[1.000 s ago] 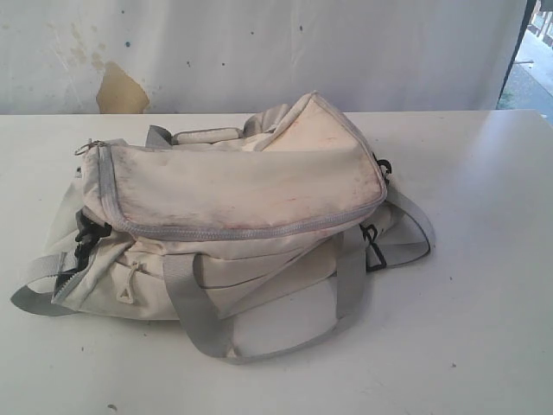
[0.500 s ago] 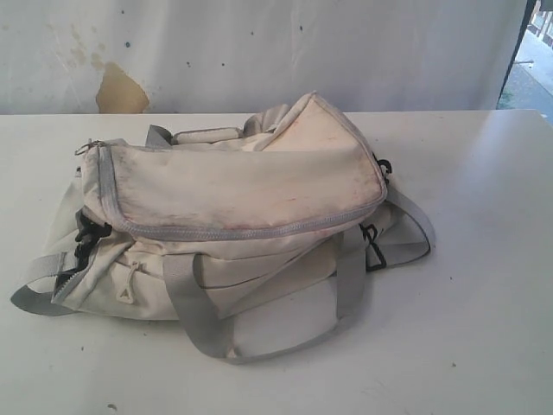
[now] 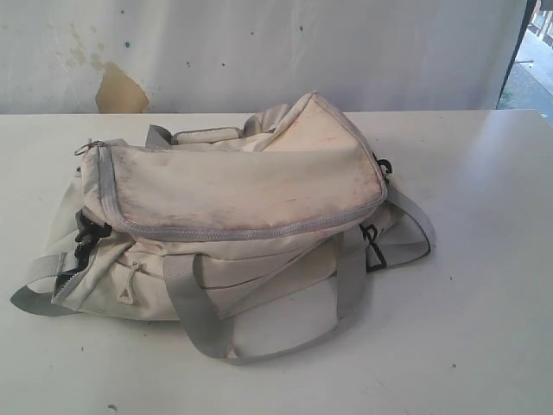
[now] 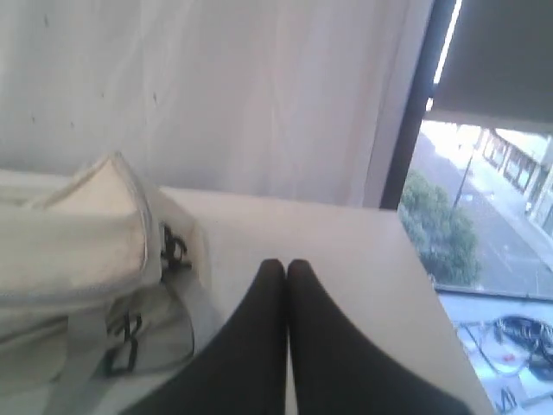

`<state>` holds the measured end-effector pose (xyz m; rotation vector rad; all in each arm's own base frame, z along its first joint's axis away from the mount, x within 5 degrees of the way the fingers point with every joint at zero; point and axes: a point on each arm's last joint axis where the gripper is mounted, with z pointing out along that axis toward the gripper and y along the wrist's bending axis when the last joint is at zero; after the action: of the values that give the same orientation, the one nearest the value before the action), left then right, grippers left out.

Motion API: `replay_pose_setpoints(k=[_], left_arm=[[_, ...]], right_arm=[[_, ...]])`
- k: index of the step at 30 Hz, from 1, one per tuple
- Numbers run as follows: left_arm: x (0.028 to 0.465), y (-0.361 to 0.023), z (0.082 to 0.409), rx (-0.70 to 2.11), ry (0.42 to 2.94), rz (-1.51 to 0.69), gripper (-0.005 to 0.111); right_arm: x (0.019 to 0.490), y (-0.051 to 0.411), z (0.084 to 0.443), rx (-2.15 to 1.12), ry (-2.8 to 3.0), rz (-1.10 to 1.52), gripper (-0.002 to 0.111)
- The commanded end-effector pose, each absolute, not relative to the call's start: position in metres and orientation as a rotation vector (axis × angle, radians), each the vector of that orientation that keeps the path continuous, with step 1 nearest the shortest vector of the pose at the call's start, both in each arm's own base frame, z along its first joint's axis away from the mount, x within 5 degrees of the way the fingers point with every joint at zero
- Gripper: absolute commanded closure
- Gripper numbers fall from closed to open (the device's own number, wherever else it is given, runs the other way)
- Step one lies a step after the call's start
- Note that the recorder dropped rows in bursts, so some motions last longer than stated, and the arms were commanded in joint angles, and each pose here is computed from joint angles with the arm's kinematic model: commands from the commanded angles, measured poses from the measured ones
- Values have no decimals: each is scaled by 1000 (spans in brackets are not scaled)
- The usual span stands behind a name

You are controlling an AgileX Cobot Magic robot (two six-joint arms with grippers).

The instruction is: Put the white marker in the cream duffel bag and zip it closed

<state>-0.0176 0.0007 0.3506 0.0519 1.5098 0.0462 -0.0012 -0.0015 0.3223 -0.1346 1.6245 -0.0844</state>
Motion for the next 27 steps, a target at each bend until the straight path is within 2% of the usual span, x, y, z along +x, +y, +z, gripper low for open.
replay_pose_setpoints(k=[1,6,14,22,27], left_arm=[[-6,0,348,16,1376,-1,107],[12,0,323,19,1399,2,107],[41,0,264,14,1510,-4,107],[56,-1,210,-2,1520,-21,107],[56,-1,210,-2,1515,-21,107]], right_arm=[[11,-1,317,-124,1496,-84,108],[28,0,290,-129,1493,-82,108],[46,1,240,-138,1607,-74,108],[55,3,218,-132,1420,-71,108],[56,3,211,-138,1502,-71,108]])
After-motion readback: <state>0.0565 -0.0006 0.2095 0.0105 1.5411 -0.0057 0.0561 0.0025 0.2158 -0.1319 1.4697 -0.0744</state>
